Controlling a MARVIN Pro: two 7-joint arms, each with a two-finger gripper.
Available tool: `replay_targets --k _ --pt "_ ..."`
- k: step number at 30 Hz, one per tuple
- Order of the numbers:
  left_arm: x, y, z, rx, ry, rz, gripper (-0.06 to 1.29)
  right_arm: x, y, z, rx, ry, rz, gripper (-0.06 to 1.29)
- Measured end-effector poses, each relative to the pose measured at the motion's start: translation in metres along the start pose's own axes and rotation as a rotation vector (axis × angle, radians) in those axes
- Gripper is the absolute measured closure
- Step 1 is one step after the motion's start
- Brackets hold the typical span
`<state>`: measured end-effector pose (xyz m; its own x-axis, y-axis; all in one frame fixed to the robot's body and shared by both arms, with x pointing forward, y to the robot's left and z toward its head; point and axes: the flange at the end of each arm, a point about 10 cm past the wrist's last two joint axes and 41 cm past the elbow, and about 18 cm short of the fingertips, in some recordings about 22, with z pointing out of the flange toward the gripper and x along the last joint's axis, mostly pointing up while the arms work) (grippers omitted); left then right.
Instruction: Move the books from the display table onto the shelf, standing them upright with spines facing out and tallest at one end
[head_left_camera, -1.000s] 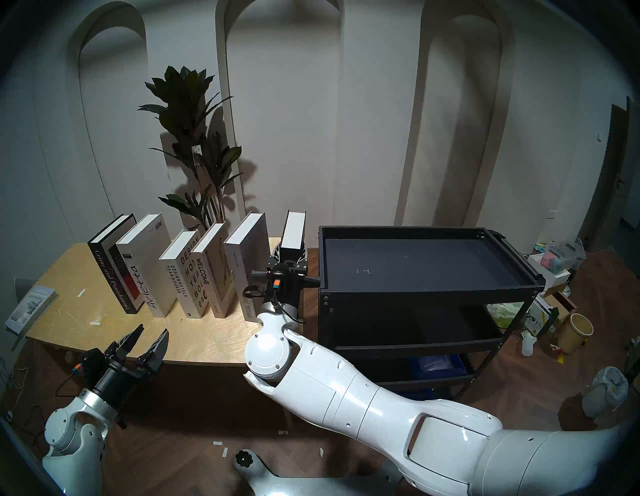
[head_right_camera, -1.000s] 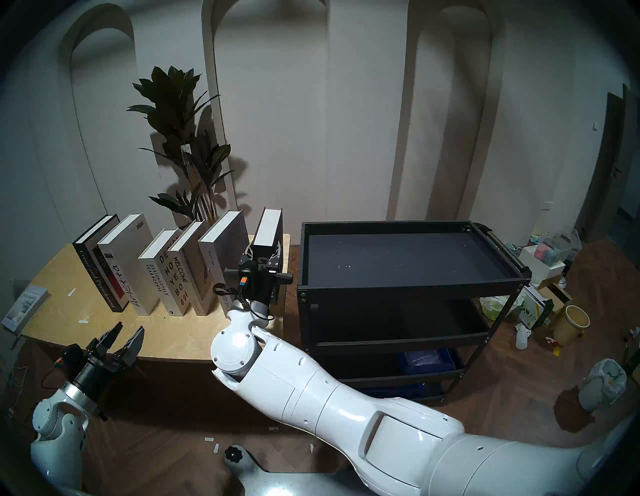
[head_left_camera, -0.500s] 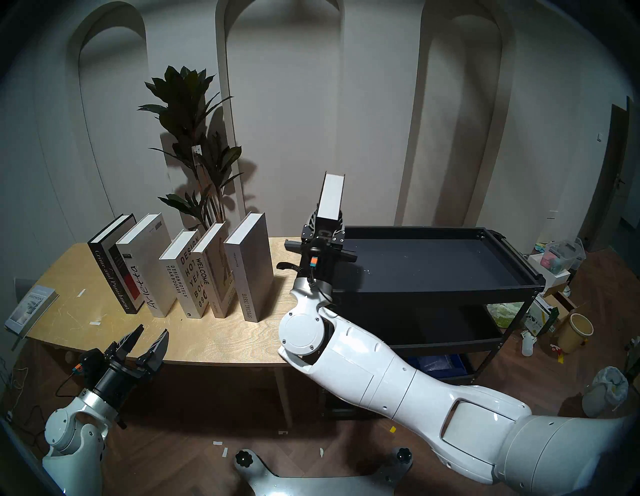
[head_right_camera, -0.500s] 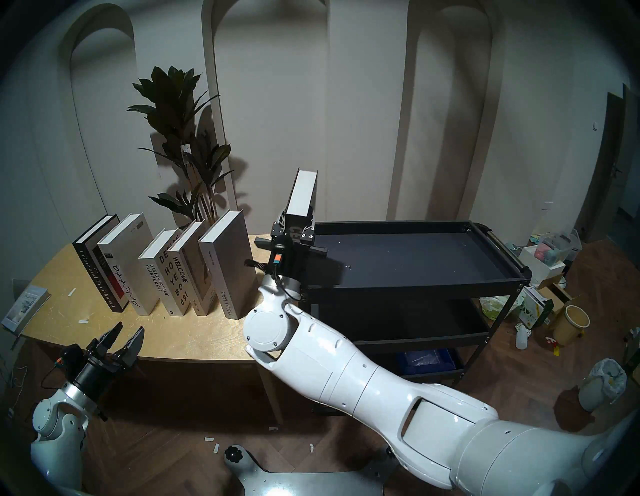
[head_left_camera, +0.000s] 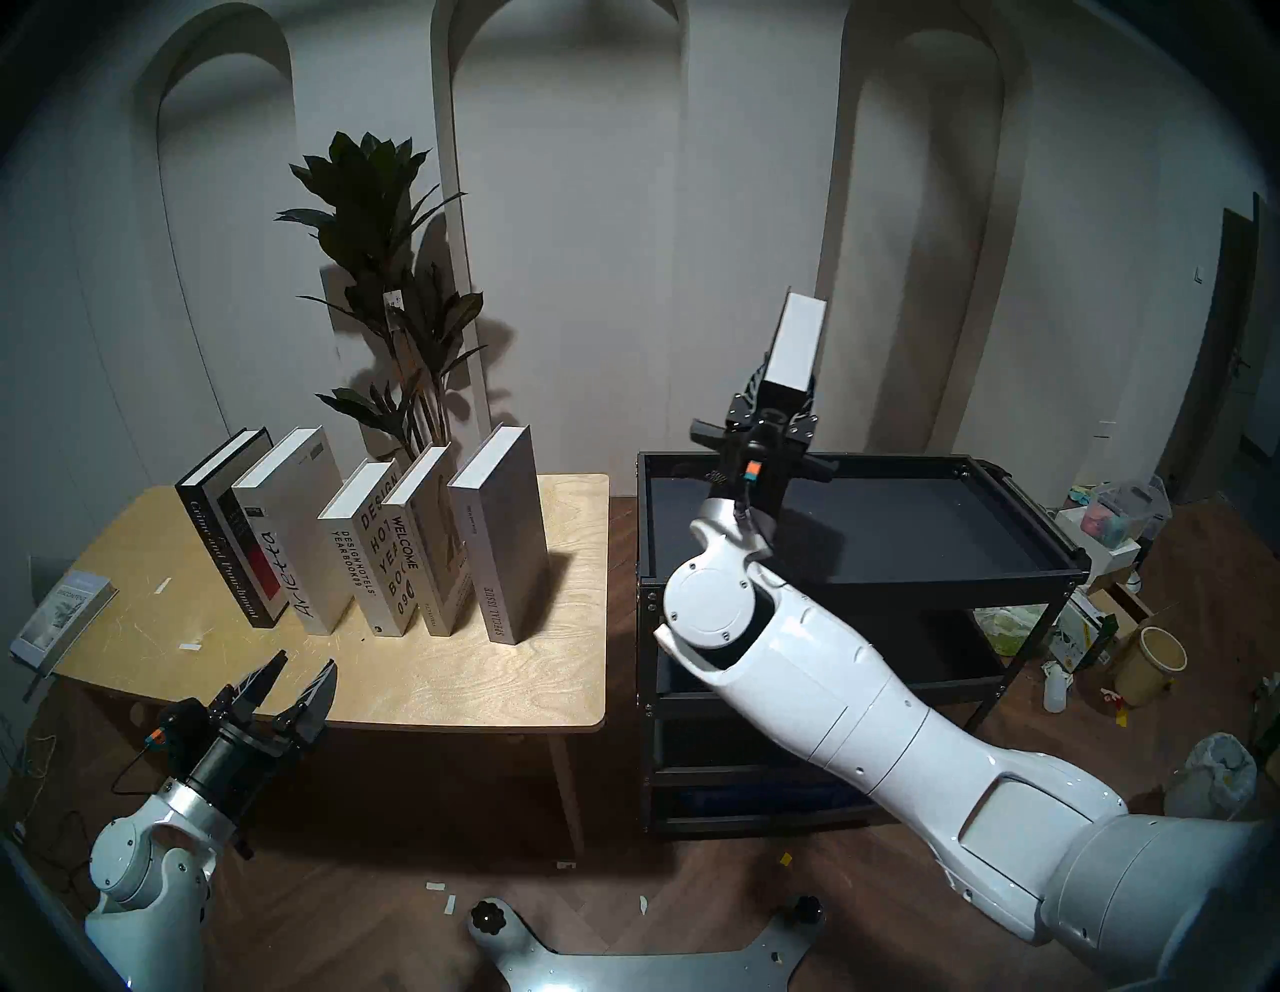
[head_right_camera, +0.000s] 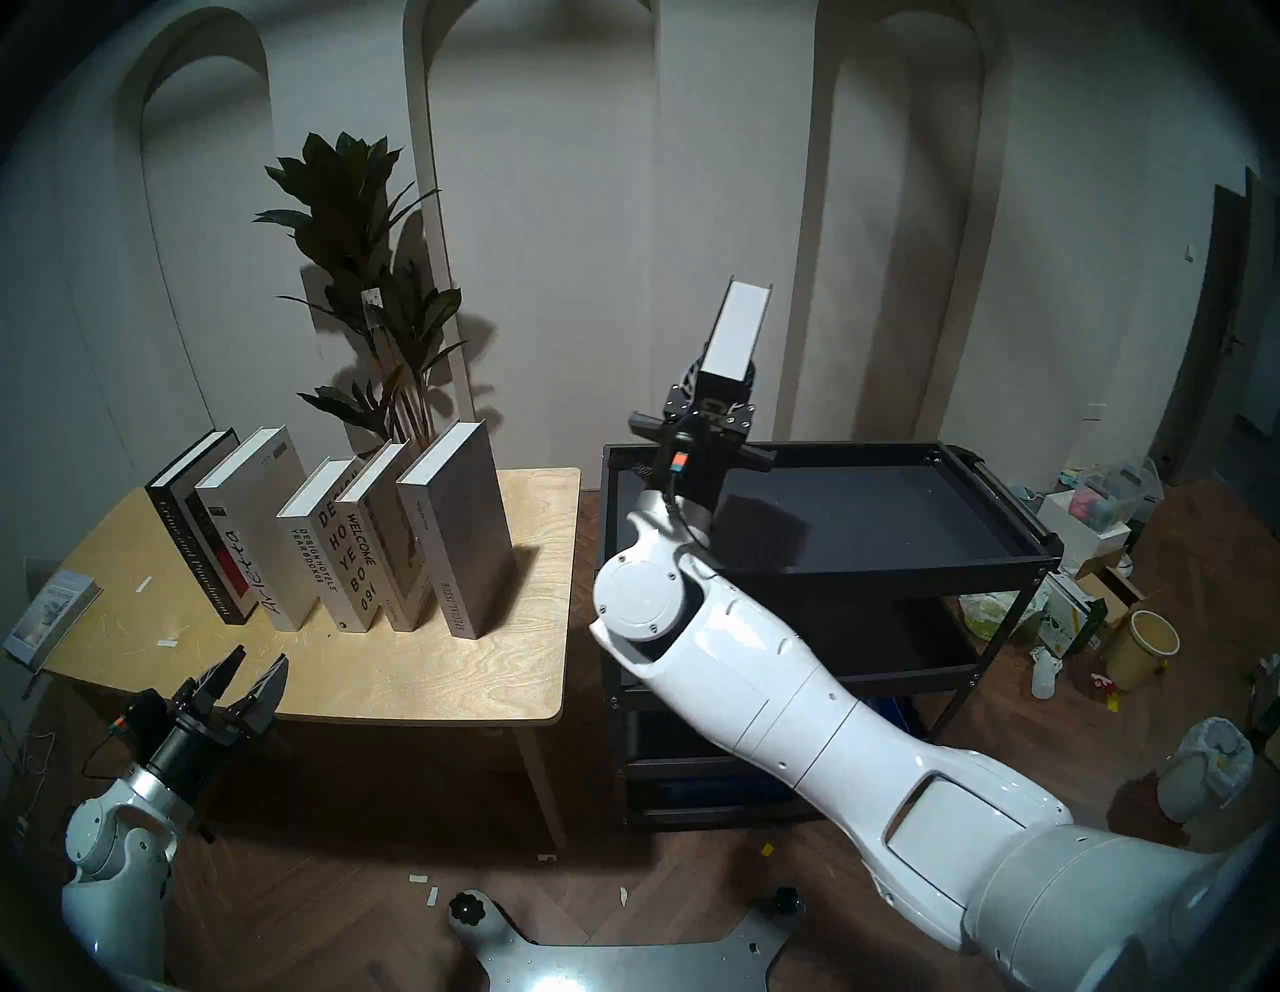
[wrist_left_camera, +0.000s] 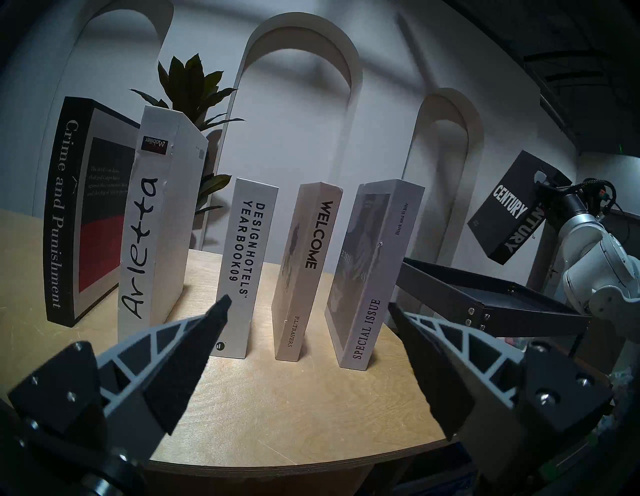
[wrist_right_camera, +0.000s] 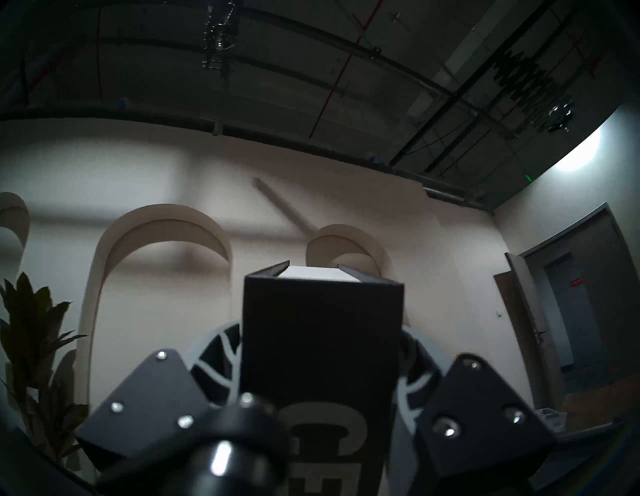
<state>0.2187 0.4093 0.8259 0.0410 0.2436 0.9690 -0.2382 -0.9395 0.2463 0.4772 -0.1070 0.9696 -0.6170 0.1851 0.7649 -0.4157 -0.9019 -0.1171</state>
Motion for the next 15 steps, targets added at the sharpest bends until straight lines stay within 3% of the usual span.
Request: replay_targets --k 9,15 --pt "-0.001 -0.001 0.000 0.002 -0.001 -0.002 -0.02 -0.004 0.063 0.061 -0.098 0.055 -0.107 0.71" --pt "-0.002 -0.002 0.000 0.003 -0.002 -0.003 -0.02 -0.005 0.100 0.089 -0.141 0.072 -0.164 0.71"
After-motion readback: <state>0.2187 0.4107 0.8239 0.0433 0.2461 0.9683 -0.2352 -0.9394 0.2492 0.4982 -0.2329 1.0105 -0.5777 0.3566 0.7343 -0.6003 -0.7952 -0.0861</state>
